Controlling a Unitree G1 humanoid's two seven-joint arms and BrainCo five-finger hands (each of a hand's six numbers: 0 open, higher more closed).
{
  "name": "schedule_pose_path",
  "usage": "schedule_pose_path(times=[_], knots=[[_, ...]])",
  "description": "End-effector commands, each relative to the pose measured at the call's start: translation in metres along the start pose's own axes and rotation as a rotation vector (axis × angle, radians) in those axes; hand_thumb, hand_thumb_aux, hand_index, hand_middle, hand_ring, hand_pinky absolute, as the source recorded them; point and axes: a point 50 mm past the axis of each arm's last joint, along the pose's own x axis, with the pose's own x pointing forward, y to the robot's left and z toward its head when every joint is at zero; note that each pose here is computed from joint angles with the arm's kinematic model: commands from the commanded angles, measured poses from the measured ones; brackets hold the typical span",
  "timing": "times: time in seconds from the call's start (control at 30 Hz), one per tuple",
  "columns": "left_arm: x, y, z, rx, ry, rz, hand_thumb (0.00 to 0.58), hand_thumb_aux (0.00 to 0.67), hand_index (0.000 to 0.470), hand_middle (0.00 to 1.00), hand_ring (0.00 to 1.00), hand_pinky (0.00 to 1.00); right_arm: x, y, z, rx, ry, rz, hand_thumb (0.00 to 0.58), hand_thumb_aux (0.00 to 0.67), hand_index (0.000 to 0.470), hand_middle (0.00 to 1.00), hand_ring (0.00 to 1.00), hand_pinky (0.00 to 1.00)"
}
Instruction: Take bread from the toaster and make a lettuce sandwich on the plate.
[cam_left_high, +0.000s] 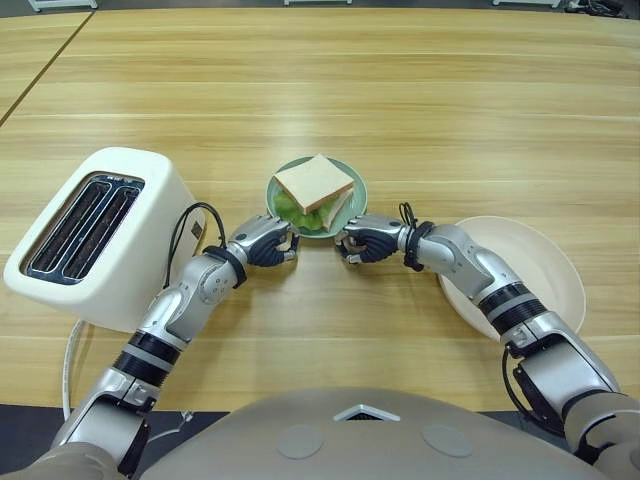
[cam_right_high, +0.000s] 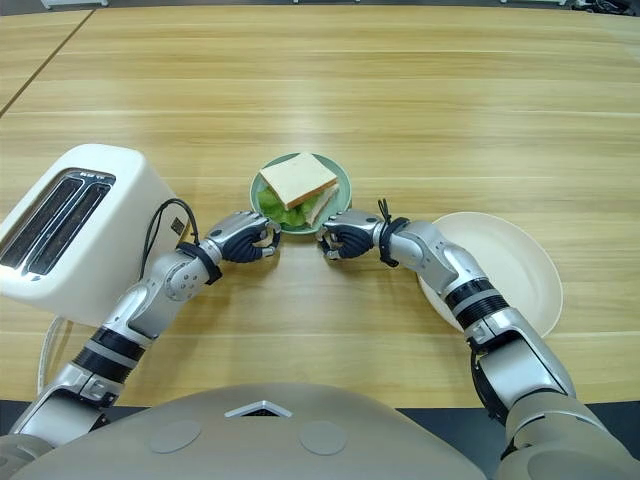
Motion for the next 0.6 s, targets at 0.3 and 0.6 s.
schedule_pose_path(times=[0.3, 0.6], knots=[[-0.104, 0.043, 0.056, -0.48, -0.223, 0.474, 0.0, 0.0, 0.0, 0.0, 0.0, 0.0, -0.103, -0.059, 0.036, 0.287, -0.265, -0.554, 0.0, 0.0, 0.0, 0.0, 0.0, 0.0], [-0.118, 0.034, 0.046, -0.734, -0.262, 0.547, 0.0, 0.0, 0.0, 0.0, 0.0, 0.0, -0.096, -0.048, 0.026, 0.623, -0.341, -0.667, 0.0, 0.0, 0.0, 0.0, 0.0, 0.0]])
